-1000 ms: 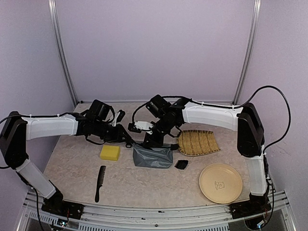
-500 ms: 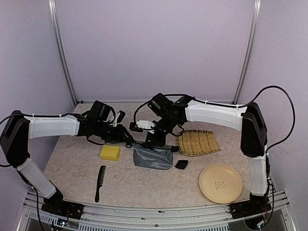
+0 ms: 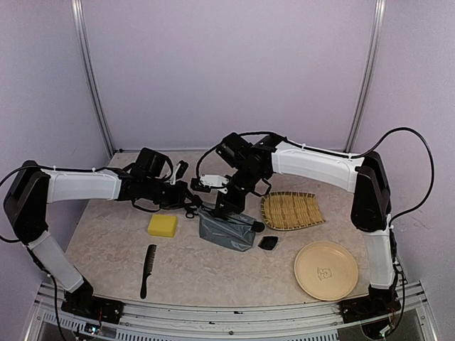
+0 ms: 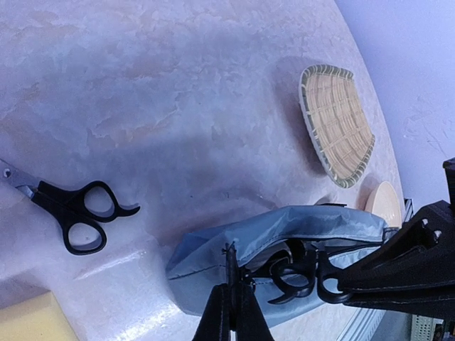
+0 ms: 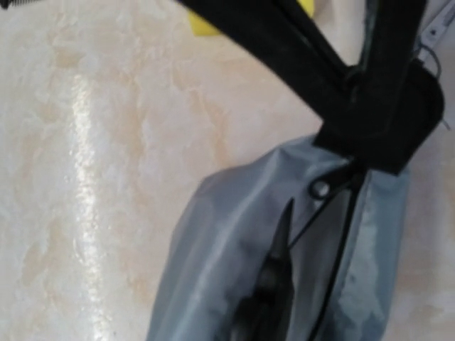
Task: Sort the hair-cutting tools
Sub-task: Adjust the thinning scissors in the kit bag.
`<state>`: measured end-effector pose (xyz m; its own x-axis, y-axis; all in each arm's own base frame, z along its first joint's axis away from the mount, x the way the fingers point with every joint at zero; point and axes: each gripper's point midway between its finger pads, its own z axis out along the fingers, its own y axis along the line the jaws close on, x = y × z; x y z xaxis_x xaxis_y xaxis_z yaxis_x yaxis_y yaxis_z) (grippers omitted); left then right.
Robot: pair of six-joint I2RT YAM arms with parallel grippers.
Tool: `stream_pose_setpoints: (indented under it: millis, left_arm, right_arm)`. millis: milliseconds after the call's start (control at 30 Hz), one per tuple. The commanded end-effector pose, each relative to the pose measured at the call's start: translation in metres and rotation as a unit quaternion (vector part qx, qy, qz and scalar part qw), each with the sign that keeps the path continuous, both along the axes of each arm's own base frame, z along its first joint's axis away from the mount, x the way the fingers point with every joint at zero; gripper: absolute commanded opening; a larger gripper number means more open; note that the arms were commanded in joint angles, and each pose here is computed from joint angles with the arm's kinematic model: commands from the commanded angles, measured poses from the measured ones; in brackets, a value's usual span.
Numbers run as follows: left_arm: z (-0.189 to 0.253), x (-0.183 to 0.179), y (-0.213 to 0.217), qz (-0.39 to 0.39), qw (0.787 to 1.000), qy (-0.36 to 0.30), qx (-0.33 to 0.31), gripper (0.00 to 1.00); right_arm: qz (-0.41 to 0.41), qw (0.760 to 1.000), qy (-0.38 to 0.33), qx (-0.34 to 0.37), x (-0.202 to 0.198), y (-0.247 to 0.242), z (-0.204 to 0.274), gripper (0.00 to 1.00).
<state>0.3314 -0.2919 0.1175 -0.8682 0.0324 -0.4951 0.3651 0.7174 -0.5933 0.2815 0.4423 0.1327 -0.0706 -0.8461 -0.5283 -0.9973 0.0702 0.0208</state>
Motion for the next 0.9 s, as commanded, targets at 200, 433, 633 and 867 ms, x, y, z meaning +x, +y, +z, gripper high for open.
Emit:
stream_pose_setpoints:
  millis: [200, 433, 633, 867]
  left_arm:
    - [0.046, -0.012, -0.007, -0.012, 0.998, -0.056, -0.036, 0.0]
    - [0.043, -0.018, -0.008, -0.016, 0.998, -0.047, -0.026, 0.0]
    - [0.022, -0.018, 0.005, 0.01, 1.0, -0.025, 0.013, 0.0]
    - [0.013, -0.016, 0.013, 0.018, 0.999, -0.023, 0.03, 0.0]
  right_arm:
    - [-0.027, 0.999, 0.013, -0.046, 0.002, -0.01, -0.017, 0.0]
    - [-0.036, 0.998, 0.003, -0.058, 0.006, -0.013, -0.023, 0.0]
    - [-0.04, 0.998, -0.019, -0.044, 0.01, -0.012, -0.005, 0.0]
    - [-0.032, 0.998, -0.011, -0.05, 0.004, -0.018, -0.009, 0.0]
